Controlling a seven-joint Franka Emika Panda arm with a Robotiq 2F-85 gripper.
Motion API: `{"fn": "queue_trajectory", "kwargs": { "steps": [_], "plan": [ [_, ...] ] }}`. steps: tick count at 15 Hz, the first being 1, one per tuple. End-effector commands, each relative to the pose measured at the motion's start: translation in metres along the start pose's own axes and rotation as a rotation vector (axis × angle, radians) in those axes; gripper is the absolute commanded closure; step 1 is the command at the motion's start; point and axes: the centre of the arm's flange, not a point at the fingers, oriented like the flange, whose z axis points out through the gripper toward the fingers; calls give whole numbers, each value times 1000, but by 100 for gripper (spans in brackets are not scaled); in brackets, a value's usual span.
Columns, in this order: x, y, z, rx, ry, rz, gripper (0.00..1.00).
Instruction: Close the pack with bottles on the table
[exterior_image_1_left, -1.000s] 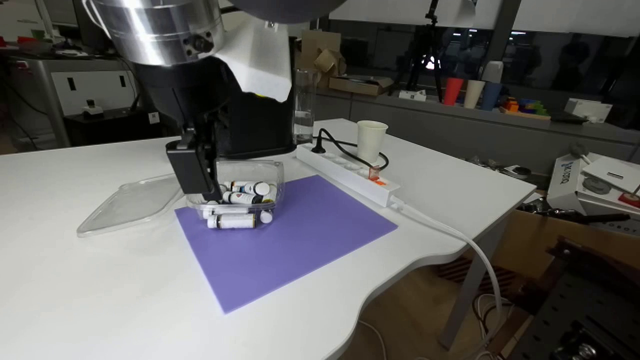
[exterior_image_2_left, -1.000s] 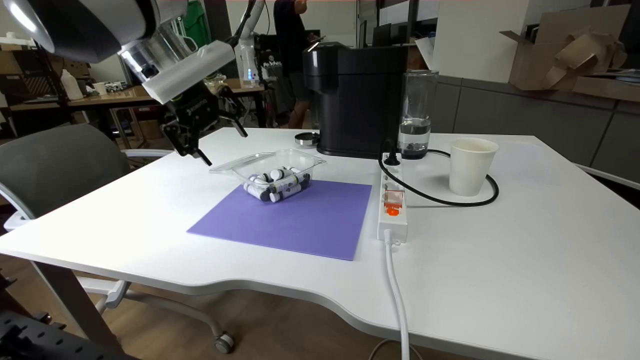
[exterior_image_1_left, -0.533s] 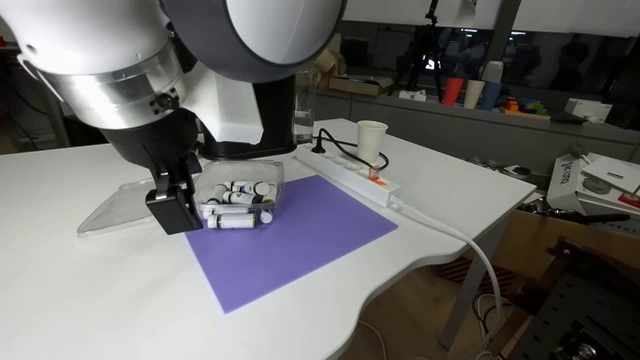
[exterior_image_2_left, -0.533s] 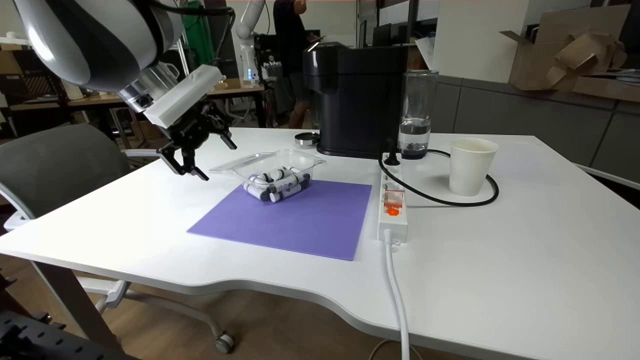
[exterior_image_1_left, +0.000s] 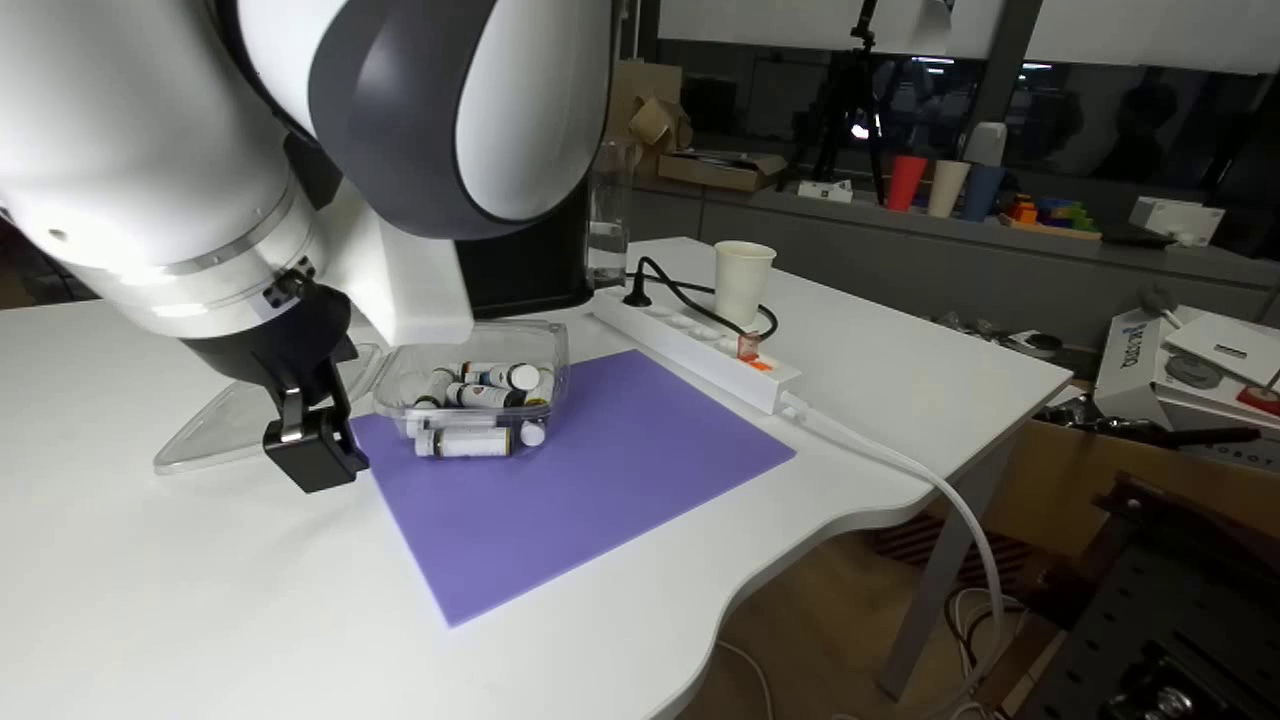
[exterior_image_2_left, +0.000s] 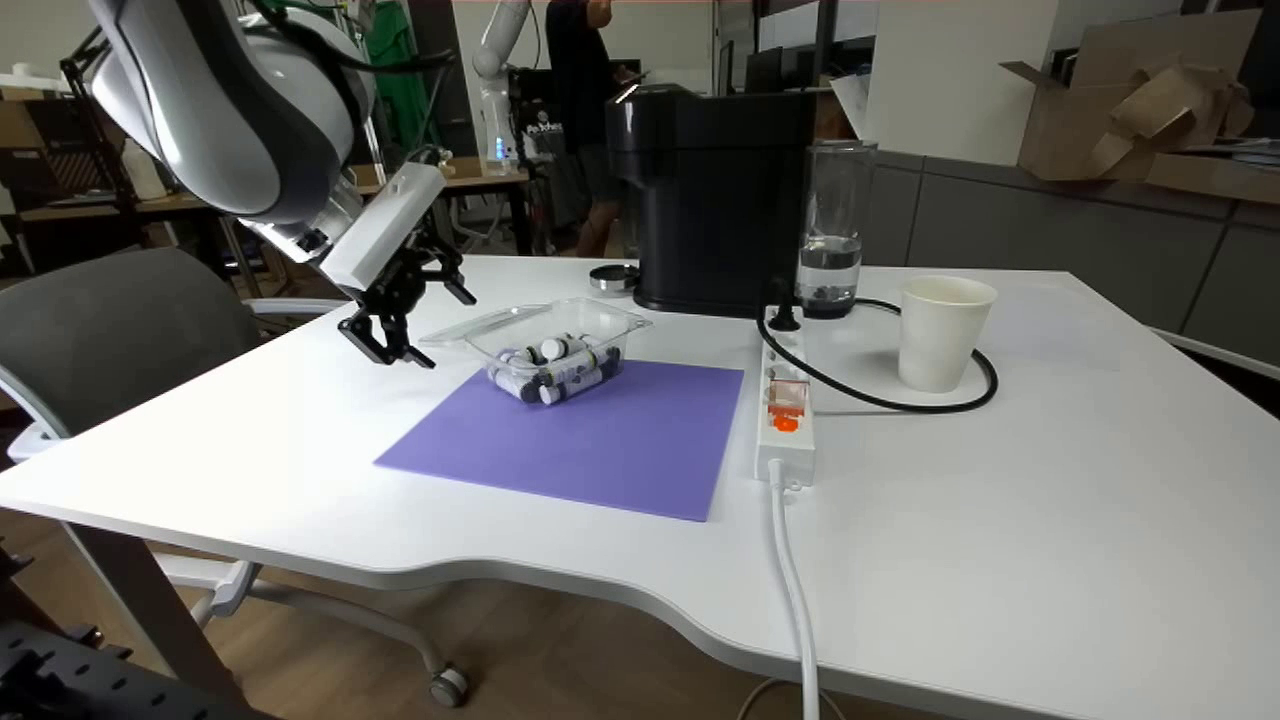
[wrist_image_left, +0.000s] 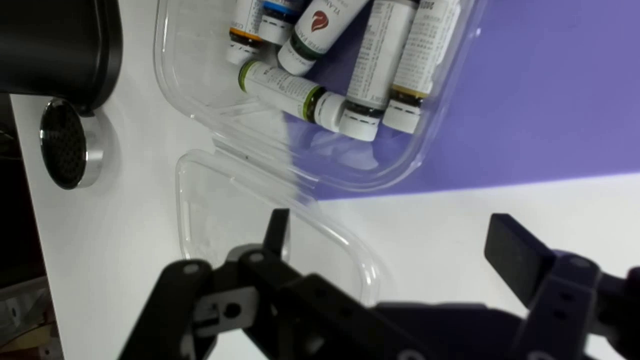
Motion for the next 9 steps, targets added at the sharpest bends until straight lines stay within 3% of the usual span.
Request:
{"fn": "queue_trajectory", "kwargs": {
  "steps": [1,9],
  "plan": [
    [16,-2,26,-68,3,15,0],
    [37,8,33,-205,65,52,0]
  ]
}}
